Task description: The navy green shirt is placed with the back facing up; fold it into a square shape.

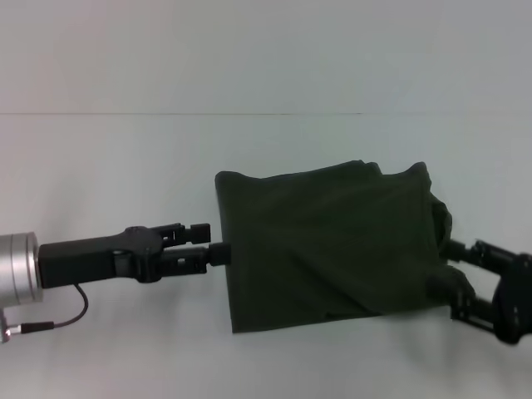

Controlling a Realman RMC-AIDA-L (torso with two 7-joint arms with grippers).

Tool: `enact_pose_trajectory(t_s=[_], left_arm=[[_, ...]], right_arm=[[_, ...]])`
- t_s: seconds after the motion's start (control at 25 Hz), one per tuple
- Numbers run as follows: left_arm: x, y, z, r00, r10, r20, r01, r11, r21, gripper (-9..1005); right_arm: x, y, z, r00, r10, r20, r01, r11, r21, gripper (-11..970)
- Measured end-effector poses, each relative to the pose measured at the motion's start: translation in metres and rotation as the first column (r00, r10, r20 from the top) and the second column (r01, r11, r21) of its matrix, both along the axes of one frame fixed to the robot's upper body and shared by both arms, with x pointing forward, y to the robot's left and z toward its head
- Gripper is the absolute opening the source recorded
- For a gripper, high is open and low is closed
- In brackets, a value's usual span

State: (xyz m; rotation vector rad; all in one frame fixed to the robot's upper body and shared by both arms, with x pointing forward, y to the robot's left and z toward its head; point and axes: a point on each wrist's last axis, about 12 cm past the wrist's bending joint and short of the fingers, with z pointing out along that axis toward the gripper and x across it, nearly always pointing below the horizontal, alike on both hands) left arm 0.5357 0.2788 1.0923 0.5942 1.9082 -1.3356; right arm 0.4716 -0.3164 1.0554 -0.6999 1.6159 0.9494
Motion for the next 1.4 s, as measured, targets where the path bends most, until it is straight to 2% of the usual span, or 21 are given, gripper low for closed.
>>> enact_pose_trajectory(t_s=[0.12,0.24,0.28,0.32,0.48,0.68,0.84,1.08,1.4], left_arm=[[0.007,0.000,0.001,0.999,0.033,-0.041,-0.033,0.999,0.006,785],[0.022,0.000,0.005,0.986,0.100,-0.132,-0.097,0.995,0.025,782],[0.022,0.000,0.005,0.986,0.100,-0.132,-0.097,0.995,0.025,781],[0.026,-0.001,0.005,0.980,0.117,-0.159,-0.113,0.993,0.030,780],[0.040,-0.008,0.007,0.950,0.175,-0.258,-0.167,0.985,0.053,777],[0.055,-0.023,0.000,0.879,0.261,-0.399,-0.215,0.964,0.157,772],[0.066,-0.032,-0.002,0.856,0.314,-0.412,-0.244,0.946,0.214,768],[0.076,-0.033,-0.011,0.828,0.399,-0.393,-0.312,0.911,0.268,763],[0.079,-0.050,-0.020,0.826,0.430,-0.364,-0.328,0.892,0.311,755]], right_arm=[[-0.020,0.000,-0.009,0.997,0.021,0.075,-0.018,0.999,-0.047,702],[-0.038,-0.001,-0.020,0.994,0.006,0.113,0.003,0.997,-0.079,712],[-0.042,-0.001,-0.023,0.993,0.001,0.120,0.010,0.996,-0.088,715],[-0.045,-0.001,-0.025,0.992,-0.004,0.127,0.016,0.995,-0.096,758],[-0.054,-0.002,-0.032,0.993,-0.010,0.121,0.024,0.993,-0.114,928],[-0.057,-0.003,-0.035,0.994,-0.012,0.105,0.026,0.991,-0.131,922],[-0.057,-0.002,-0.036,0.995,-0.001,0.099,0.015,0.991,-0.136,922],[-0.059,-0.001,-0.037,0.996,0.013,0.092,0.001,0.990,-0.143,921],[-0.058,0.000,-0.037,0.996,0.016,0.093,-0.003,0.990,-0.141,921]])
